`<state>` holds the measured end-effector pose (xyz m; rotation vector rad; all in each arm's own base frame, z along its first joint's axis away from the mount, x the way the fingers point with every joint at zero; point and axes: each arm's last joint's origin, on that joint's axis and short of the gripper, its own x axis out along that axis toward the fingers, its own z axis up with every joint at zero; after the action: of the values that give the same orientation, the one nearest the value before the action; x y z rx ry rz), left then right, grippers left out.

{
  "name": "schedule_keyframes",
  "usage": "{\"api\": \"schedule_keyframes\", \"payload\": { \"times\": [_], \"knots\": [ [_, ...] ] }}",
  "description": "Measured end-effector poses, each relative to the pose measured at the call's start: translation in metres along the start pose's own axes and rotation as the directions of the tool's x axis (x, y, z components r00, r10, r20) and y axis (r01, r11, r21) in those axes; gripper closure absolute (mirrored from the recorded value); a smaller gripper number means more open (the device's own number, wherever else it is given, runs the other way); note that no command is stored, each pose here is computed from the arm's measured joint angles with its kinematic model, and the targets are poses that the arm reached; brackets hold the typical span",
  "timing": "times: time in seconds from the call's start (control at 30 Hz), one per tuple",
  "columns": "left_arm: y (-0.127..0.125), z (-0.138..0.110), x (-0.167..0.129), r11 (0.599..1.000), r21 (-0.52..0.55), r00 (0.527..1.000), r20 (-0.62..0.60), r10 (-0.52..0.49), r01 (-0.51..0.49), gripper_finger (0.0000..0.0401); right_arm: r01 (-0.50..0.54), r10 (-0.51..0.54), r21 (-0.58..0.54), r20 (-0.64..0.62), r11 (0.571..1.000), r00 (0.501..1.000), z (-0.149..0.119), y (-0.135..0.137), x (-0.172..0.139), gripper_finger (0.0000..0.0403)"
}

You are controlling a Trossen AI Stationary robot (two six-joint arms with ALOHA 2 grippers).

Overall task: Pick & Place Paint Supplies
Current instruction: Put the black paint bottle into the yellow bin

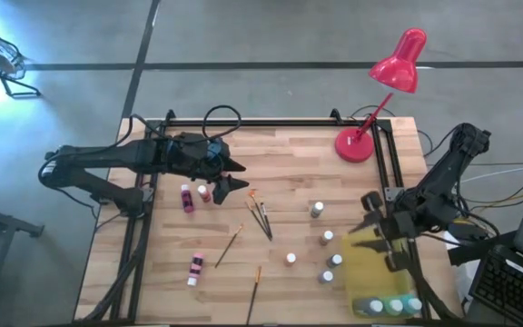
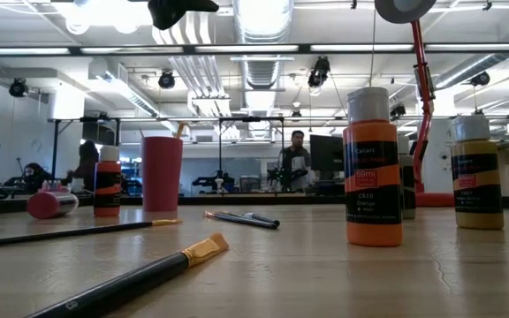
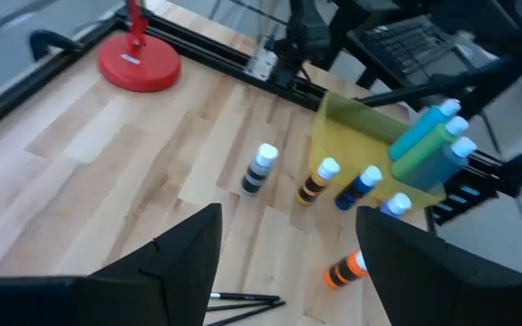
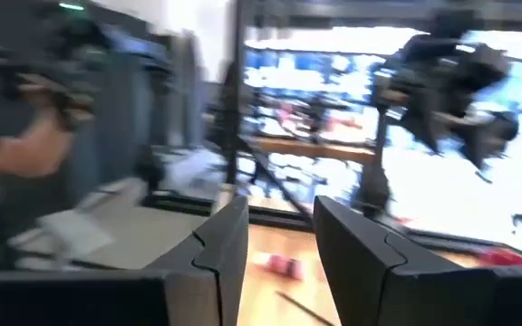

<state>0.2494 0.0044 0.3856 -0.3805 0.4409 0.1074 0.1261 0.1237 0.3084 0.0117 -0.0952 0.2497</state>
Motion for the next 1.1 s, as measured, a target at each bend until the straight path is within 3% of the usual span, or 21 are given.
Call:
{"api": "schedule_keyframes", "payload": {
  "times": [0.17, 0.3, 0.47, 0.67, 0.9, 1.1],
  "knots": [
    [0.0, -0.002, 0.0, 0.997, 0.076, 0.999, -0.032, -0.021, 0.023, 0.0142, 0.215, -0.214, -0.004, -0.089, 0.977, 0.973, 0.017, -0.008, 0.012, 0.0287],
    [0.002, -0.003, 0.0, 0.985, 0.167, 0.999, -0.022, 0.042, -0.037, 0.0142, 0.408, -0.401, 0.006, -0.177, 0.913, 0.899, 0.025, -0.017, 0.016, 0.0294],
    [0.005, 0.002, -0.006, 0.911, 0.371, 0.983, 0.047, 0.176, -0.18, 0.0142, 0.554, -0.528, 0.032, -0.26, 0.832, 0.809, 0.022, -0.032, 0.02, 0.03],
    [0.009, 0.009, -0.029, 0.797, 0.47, 0.926, 0.191, 0.327, -0.379, 0.0142, 0.646, -0.605, 0.069, -0.285, 0.76, 0.743, 0.017, -0.048, 0.025, 0.0308],
    [0.01, 0.008, -0.041, 0.763, 0.49, 0.906, 0.235, 0.351, -0.422, 0.0142, 0.683, -0.644, 0.055, -0.285, 0.728, 0.71, 0.014, -0.057, 0.026, 0.0316],
    [0.014, 0.005, -0.039, 0.72, 0.506, 0.879, 0.221, 0.423, -0.474, 0.0142, 0.685, -0.646, 0.056, -0.285, 0.726, 0.708, 0.014, -0.057, 0.026, 0.0319]
  ]
}}
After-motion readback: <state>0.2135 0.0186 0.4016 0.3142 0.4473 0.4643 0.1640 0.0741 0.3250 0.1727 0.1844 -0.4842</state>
